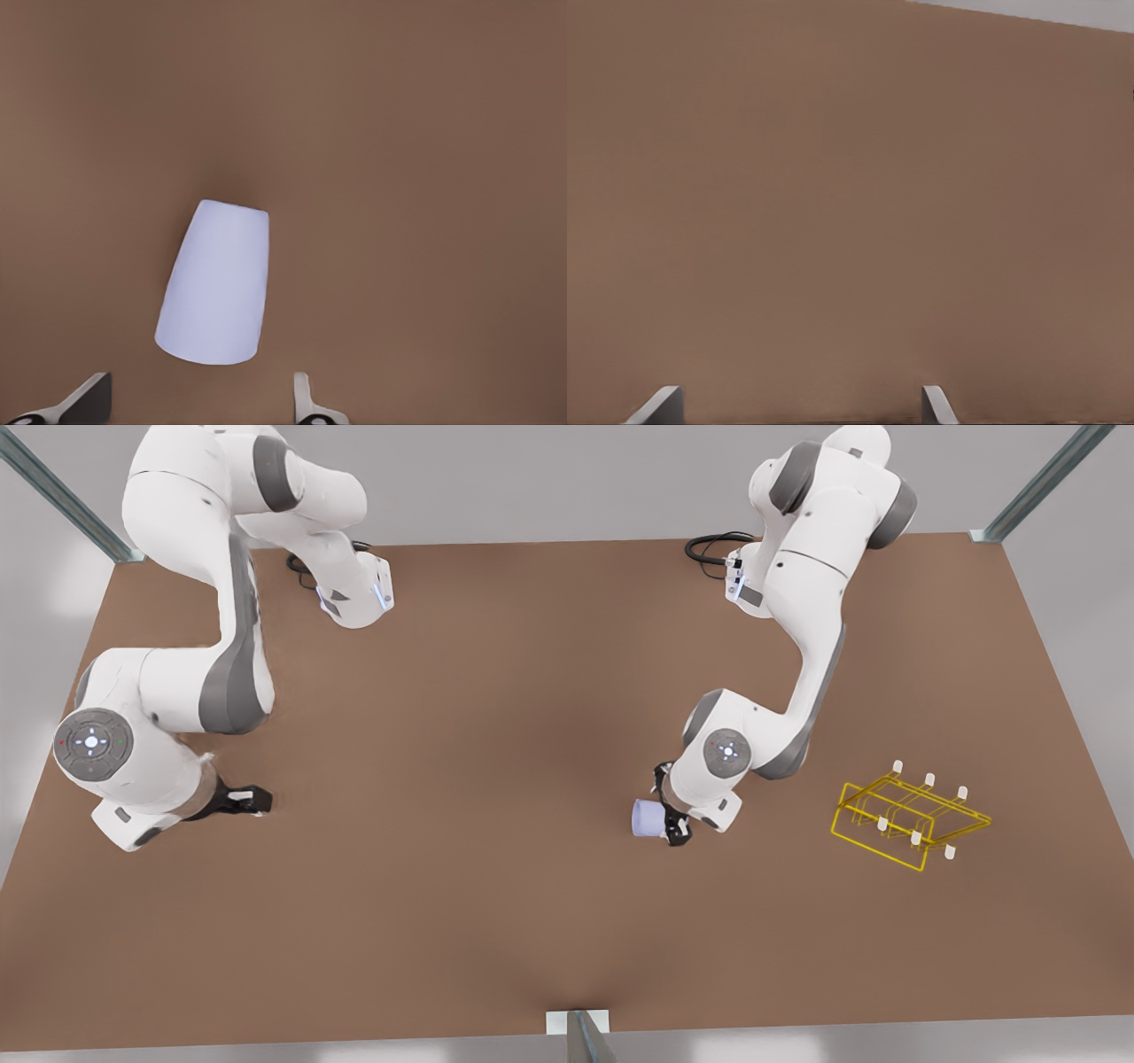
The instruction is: Place the cup on the cup holder
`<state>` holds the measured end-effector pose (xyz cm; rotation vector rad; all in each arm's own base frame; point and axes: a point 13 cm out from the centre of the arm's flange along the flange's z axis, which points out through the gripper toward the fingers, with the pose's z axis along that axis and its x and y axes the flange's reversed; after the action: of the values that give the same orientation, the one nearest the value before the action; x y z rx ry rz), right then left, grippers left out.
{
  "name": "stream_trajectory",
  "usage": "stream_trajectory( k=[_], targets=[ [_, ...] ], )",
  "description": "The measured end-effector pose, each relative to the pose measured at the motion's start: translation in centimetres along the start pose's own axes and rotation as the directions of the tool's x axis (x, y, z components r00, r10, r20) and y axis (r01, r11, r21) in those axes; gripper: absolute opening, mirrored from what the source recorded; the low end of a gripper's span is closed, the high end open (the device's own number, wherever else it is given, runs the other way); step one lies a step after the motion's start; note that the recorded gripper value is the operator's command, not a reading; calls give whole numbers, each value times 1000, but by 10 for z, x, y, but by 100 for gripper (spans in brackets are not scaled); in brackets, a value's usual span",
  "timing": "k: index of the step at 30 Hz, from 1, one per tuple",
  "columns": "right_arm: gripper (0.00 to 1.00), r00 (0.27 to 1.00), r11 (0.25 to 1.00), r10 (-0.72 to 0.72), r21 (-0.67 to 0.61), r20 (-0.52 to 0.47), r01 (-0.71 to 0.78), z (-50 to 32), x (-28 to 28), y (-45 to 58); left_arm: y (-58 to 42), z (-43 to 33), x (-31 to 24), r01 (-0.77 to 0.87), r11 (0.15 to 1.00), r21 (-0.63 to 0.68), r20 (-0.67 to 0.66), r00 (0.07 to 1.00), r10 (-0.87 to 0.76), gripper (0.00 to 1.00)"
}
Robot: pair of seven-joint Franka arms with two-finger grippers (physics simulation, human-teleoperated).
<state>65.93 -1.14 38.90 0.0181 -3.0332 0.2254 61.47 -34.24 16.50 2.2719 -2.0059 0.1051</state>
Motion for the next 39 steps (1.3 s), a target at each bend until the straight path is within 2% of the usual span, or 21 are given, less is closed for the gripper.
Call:
stream_trajectory(
  k=[5,26,32,34,39],
  targets=[
    [100,999,998,44,-37,1,-44,25,-9,-40,5,15,-1,-7,1000,-3,0,1000,7,100],
    [100,999,999,-7,-45,43,9,26,-20,-45,4,103,-27,-161,987,2,83,983,161,100],
    [100,999,995,23,-94,49,-18,28,-20,-56,16,118,-33,-216,976,-20,116,969,217,100],
    [100,998,995,22,-101,52,-16,27,-21,-54,21,121,-30,-233,972,-24,120,965,234,92],
    [100,998,994,19,-107,58,-13,26,-22,-53,32,129,-28,-266,963,-41,133,954,269,91]
  ],
)
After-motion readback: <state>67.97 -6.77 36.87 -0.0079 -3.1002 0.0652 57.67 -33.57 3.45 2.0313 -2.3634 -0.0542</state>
